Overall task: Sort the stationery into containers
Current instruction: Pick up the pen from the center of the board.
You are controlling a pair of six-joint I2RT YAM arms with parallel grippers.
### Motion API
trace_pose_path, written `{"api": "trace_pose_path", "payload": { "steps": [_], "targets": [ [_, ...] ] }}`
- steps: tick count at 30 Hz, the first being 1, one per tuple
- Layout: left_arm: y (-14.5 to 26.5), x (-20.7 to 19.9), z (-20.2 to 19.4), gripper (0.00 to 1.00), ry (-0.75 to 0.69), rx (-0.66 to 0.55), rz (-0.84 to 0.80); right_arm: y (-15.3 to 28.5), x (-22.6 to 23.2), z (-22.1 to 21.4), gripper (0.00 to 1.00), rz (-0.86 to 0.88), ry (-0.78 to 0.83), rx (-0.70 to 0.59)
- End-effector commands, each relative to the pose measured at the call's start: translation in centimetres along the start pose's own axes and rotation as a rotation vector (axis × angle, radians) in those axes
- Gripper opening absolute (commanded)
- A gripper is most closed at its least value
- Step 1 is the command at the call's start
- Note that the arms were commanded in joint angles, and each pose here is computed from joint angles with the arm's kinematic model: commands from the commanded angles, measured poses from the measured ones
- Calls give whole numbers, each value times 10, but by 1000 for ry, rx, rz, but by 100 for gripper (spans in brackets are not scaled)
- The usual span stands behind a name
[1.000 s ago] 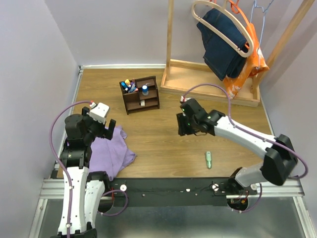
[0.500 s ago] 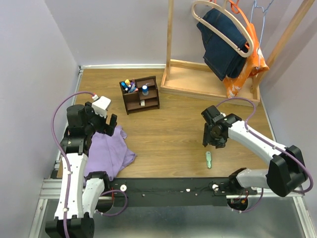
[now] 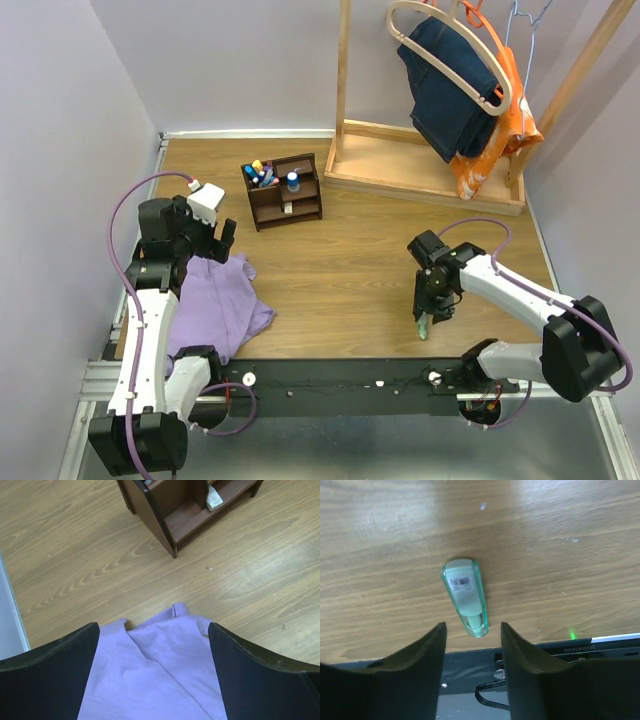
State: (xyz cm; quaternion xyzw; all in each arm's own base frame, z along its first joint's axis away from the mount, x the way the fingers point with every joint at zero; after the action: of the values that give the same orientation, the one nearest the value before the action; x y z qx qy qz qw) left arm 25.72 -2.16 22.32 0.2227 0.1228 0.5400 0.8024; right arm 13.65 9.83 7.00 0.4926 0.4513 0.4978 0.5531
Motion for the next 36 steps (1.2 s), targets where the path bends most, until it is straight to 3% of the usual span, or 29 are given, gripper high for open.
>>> {"api": "trace_pose_path", "payload": {
  "steps": [1,11,23,31,33,36],
  "targets": [
    [-2,9,14,99,-41,-44,40,-5,6,-18,47,22,22,74],
    [-7,10,10,99,-22,-51,43,-19,11,-29,45,23,48,132],
    [-11,7,6,99,0,-60,32,-33,4,-18,46,-45,-1,91],
    [-6,5,4,99,12,-62,40,-40,1,-20,19,-64,2,127],
    [-4,5,1,99,11,-53,46,-40,0,-20,2,-69,7,131],
    [-2,4,1,99,3,-57,47,-32,9,-10,1,-20,40,98]
  ]
}}
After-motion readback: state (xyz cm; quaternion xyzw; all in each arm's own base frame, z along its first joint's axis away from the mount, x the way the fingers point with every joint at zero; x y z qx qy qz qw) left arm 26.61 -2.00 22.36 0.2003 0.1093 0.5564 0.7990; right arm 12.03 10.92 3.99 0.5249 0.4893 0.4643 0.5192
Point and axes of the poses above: each gripper's point midway between its finger pads, its own y axis back along the fingers, its own x axis along the line the jaws close on, z = x × y, the point moved 3 cm from there along y, back along the fingers, and after that the axes turned 5 degrees about y, right-handed, at the moved point
